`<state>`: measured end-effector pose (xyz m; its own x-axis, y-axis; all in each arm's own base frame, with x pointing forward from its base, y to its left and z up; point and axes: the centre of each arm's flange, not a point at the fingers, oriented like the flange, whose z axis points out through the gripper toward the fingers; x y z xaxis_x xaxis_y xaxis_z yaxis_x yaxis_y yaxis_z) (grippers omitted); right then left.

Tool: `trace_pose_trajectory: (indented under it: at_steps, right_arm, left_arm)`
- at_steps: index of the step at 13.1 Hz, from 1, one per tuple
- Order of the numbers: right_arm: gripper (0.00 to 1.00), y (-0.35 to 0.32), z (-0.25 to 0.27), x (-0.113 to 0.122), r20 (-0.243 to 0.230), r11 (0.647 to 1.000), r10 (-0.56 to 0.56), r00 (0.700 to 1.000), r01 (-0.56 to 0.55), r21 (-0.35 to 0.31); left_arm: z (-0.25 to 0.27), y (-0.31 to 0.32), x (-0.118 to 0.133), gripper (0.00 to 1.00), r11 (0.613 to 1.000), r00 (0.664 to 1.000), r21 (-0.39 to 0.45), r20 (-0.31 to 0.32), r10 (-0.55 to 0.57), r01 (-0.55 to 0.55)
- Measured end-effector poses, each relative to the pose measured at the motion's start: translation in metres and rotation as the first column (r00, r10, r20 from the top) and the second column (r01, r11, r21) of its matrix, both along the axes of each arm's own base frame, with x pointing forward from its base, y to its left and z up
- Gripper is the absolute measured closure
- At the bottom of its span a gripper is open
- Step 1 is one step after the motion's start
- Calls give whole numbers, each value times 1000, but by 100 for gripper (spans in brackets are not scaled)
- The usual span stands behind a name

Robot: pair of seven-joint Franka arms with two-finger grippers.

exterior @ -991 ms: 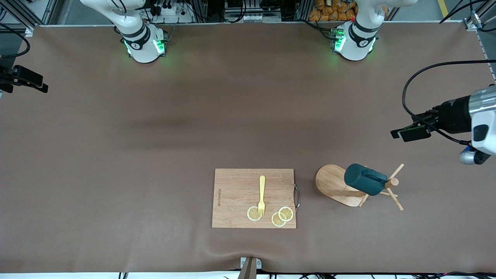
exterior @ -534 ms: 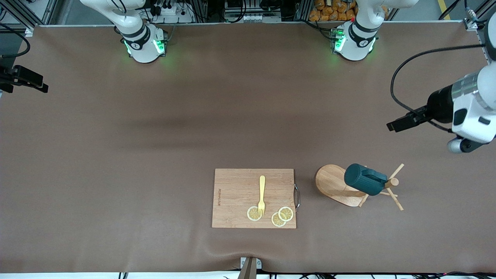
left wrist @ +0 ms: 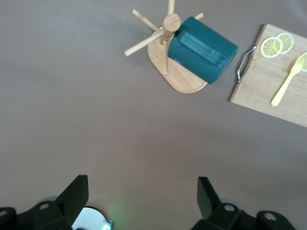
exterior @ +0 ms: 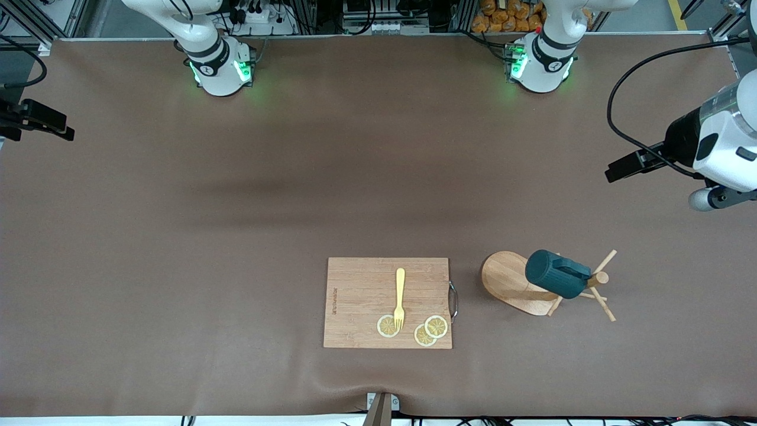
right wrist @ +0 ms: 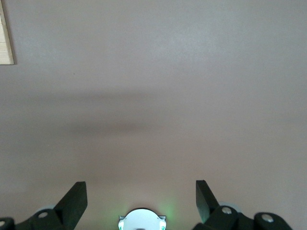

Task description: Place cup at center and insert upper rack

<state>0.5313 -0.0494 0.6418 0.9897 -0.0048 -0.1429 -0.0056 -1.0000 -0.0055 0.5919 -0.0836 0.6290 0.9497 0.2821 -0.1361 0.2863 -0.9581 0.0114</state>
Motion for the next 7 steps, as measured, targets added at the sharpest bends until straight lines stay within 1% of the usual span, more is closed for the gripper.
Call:
trace_pose_trajectory:
  at_steps: [4, 7]
  right_arm:
    - [0, 0, 0, 0, -1, 1000, 0, 1000, 0, 0]
    - [0, 0, 0, 0, 0, 1000, 0, 1000, 0, 0]
  left_arm:
    - [1, 2, -17, 0, 995, 997, 64, 11, -71, 70]
    - [-4, 13, -31, 0, 993, 994, 70, 36, -99, 96]
